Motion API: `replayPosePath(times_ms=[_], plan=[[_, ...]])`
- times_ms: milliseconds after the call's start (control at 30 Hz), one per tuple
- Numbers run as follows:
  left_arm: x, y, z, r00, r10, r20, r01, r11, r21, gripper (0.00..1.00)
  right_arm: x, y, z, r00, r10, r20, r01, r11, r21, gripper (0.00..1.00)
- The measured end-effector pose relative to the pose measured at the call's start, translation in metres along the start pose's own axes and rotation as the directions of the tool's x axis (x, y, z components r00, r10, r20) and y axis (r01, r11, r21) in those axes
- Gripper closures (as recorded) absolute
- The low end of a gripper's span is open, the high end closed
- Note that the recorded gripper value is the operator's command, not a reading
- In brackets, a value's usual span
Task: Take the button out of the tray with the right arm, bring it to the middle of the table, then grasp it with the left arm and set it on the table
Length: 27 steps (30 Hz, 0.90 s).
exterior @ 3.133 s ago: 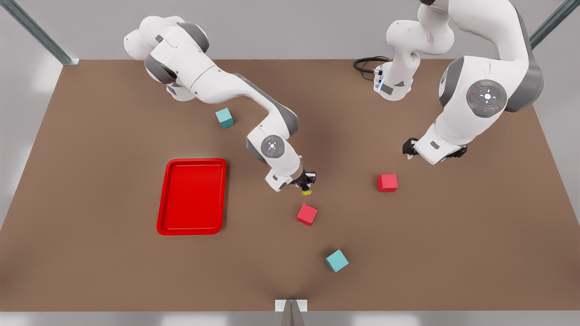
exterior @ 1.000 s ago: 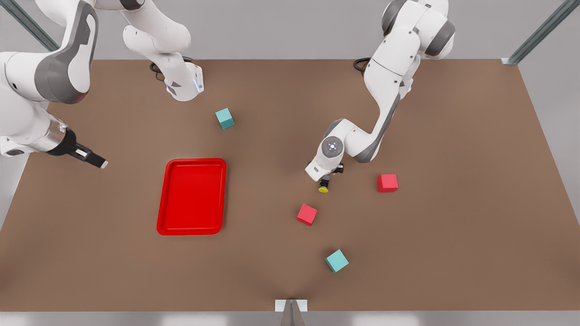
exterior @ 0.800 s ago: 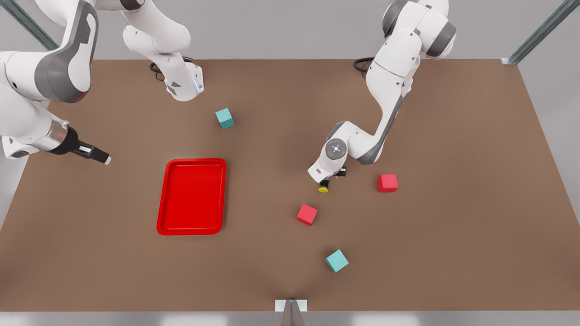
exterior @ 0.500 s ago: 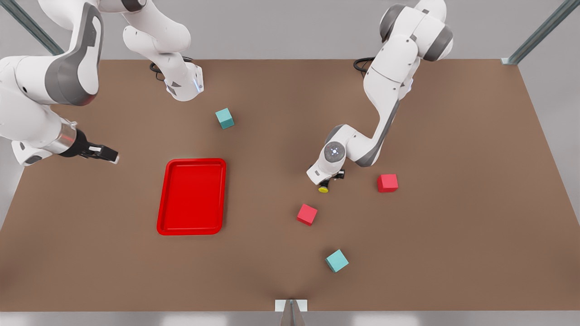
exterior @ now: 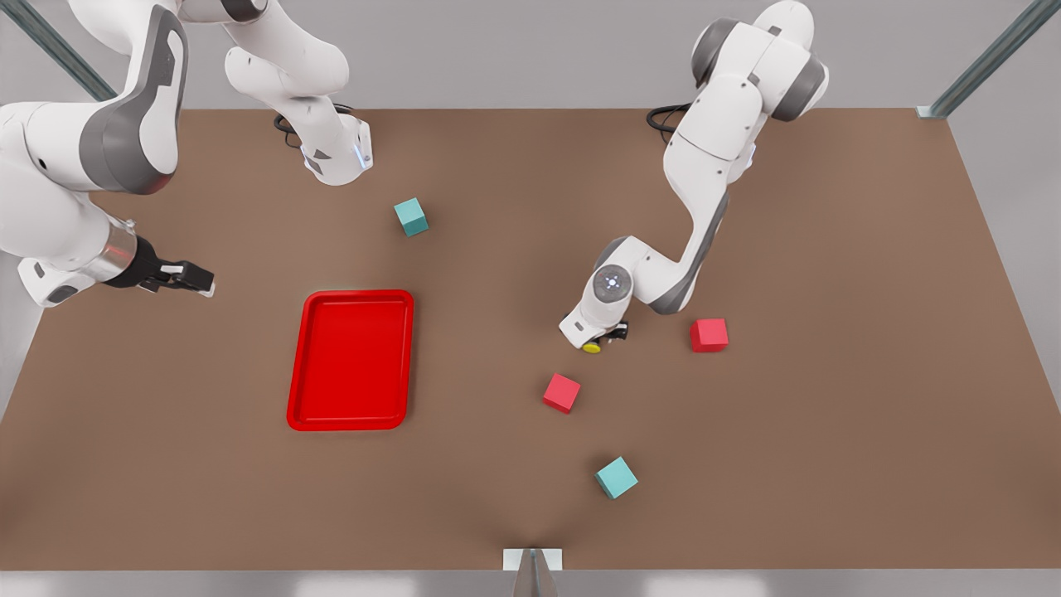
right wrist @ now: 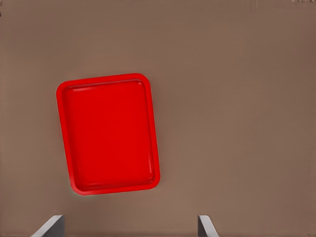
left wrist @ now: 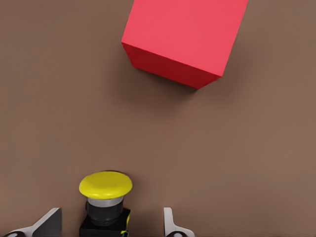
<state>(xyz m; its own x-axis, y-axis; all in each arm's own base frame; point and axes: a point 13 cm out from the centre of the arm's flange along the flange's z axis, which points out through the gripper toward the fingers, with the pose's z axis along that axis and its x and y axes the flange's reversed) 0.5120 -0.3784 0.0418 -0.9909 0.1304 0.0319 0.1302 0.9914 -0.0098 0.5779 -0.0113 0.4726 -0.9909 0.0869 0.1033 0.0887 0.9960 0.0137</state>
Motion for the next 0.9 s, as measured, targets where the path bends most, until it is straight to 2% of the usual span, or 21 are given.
replayPosePath(times_ms=[67, 133, 300, 367, 433, 500, 567, 633, 767, 900], plan=[[0.001, 0.000, 0.003, 1.000, 0.003, -0.001, -0.003, 1.000, -0.004, 0.00, 0.000, 0.000, 0.000, 1.000, -0.007, -0.001, 0.007, 1.000, 0.000, 0.00], [0.001, 0.001, 0.005, 1.000, 0.003, -0.002, -0.003, 1.000, -0.008, 0.14, 0.000, -0.002, 0.000, 1.000, -0.012, -0.001, 0.012, 1.000, 0.000, 0.00], [-0.001, 0.003, 0.005, 1.000, 0.000, 0.002, 0.000, 1.000, -0.010, 0.15, 0.000, -0.013, 0.000, 1.000, -0.009, -0.002, 0.009, 1.000, -0.001, 0.00], [-0.002, 0.005, 0.005, 1.000, -0.003, 0.003, 0.003, 1.000, -0.010, 0.33, -0.003, -0.015, -0.002, 1.000, -0.012, 0.005, 0.012, 1.000, -0.001, 0.00], [-0.003, 0.006, 0.005, 1.000, -0.006, 0.003, 0.006, 1.000, -0.011, 0.38, -0.005, -0.022, -0.004, 1.000, -0.004, 0.010, 0.004, 1.000, -0.002, 0.00], [-0.002, 0.007, 0.005, 1.000, -0.007, 0.003, 0.007, 1.000, -0.012, 0.39, -0.011, -0.034, -0.007, 1.000, 0.013, 0.020, -0.013, 1.000, -0.005, 0.00], [-0.003, 0.007, 0.005, 1.000, -0.009, 0.002, 0.009, 1.000, -0.012, 0.50, -0.013, -0.041, -0.008, 0.999, 0.022, 0.024, -0.022, 1.000, -0.007, 0.00], [-0.003, 0.008, 0.005, 1.000, -0.011, 0.003, 0.011, 1.000, -0.013, 0.55, -0.014, -0.038, -0.007, 1.000, 0.014, 0.024, -0.014, 1.000, -0.007, 0.00], [-0.003, 0.008, 0.005, 1.000, -0.016, 0.004, 0.016, 1.000, -0.016, 0.62, -0.015, -0.034, -0.007, 1.000, 0.003, 0.024, -0.003, 1.000, -0.005, 0.00], [-0.003, 0.008, 0.005, 1.000, -0.025, 0.004, 0.025, 1.000, -0.018, 0.62, -0.015, -0.033, -0.007, 1.000, -0.003, 0.024, 0.003, 1.000, -0.003, 0.00]])
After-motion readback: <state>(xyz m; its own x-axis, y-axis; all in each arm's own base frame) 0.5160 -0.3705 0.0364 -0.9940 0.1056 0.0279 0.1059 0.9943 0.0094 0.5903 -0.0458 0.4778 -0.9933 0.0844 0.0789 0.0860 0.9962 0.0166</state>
